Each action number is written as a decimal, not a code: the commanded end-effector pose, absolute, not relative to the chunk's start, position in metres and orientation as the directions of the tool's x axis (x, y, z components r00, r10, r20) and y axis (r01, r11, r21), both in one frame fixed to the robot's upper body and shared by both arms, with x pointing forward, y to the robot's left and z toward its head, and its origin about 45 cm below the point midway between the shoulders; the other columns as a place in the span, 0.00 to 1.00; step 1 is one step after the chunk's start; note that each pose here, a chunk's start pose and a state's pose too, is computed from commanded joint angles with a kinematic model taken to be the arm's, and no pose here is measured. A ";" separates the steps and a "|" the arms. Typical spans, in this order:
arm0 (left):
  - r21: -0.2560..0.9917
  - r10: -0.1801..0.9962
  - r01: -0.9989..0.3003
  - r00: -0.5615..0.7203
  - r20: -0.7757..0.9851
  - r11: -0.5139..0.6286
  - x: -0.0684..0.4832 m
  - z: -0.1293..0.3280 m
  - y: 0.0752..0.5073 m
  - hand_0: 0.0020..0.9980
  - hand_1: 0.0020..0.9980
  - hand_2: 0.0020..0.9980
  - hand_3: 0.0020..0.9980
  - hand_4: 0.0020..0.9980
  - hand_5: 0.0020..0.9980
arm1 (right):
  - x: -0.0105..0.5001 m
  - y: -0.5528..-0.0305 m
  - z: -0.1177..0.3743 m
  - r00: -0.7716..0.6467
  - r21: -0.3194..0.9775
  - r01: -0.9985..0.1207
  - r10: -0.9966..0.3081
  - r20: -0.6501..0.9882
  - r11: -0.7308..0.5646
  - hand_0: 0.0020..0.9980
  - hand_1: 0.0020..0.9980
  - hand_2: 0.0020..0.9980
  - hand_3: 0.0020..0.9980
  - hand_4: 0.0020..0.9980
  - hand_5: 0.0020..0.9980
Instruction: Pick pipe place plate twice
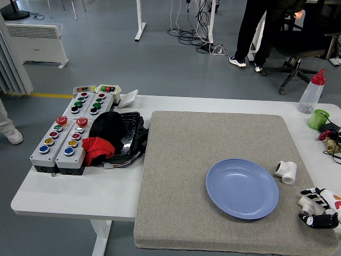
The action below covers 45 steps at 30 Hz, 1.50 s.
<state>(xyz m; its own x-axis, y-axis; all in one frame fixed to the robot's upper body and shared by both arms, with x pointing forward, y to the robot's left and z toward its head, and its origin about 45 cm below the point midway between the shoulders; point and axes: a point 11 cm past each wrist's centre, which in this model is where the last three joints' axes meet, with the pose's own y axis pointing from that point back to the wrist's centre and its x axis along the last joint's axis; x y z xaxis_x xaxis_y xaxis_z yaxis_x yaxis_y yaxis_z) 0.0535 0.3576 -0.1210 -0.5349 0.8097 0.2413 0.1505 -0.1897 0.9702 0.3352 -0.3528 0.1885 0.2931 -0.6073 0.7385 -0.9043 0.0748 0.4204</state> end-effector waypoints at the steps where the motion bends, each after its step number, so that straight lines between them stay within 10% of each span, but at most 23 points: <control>1: 0.970 0.810 0.151 -0.535 0.242 -0.190 0.053 -0.121 0.358 0.64 0.60 0.63 0.71 0.63 1.00 | 0.336 -0.353 0.190 0.285 0.412 -0.908 -0.611 0.739 0.074 0.52 0.59 0.66 0.72 0.63 0.24; 21: 0.967 0.810 0.171 -0.529 0.253 -0.191 0.045 -0.121 0.358 0.63 0.60 0.63 0.71 0.63 1.00 | 0.355 -0.298 0.236 0.259 0.216 -0.965 -0.630 0.732 -0.147 0.49 0.57 0.62 0.69 0.59 0.21; 41: 0.969 0.811 0.161 -0.531 0.245 -0.187 0.049 -0.121 0.357 0.63 0.60 0.63 0.71 0.63 1.00 | 0.378 -0.203 0.202 0.499 0.332 -0.861 -0.509 0.702 -0.386 0.59 0.64 0.66 0.70 0.58 0.19; 42: 0.969 0.811 0.161 -0.531 0.245 -0.187 0.049 -0.121 0.357 0.63 0.60 0.63 0.71 0.63 1.00 | 0.379 -0.202 0.202 0.500 0.335 -0.860 -0.504 0.704 -0.386 0.75 0.76 0.95 0.94 0.67 0.20; 45: 0.969 0.811 0.159 -0.532 0.244 -0.187 0.050 -0.121 0.357 0.63 0.60 0.63 0.71 0.63 1.00 | 0.381 -0.196 0.200 0.502 0.334 -0.858 -0.495 0.709 -0.391 0.75 0.76 0.95 0.94 0.67 0.20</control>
<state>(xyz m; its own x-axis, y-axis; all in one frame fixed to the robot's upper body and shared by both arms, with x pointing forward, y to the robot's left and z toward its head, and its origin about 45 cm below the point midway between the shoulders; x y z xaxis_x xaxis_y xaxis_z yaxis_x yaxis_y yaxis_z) 0.0500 0.3571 -0.1214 -0.5319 0.8109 0.2439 0.1591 -0.1872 0.9694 0.3811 -0.1959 0.2001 0.5020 -0.4950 0.7092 -0.8576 -0.3907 0.3344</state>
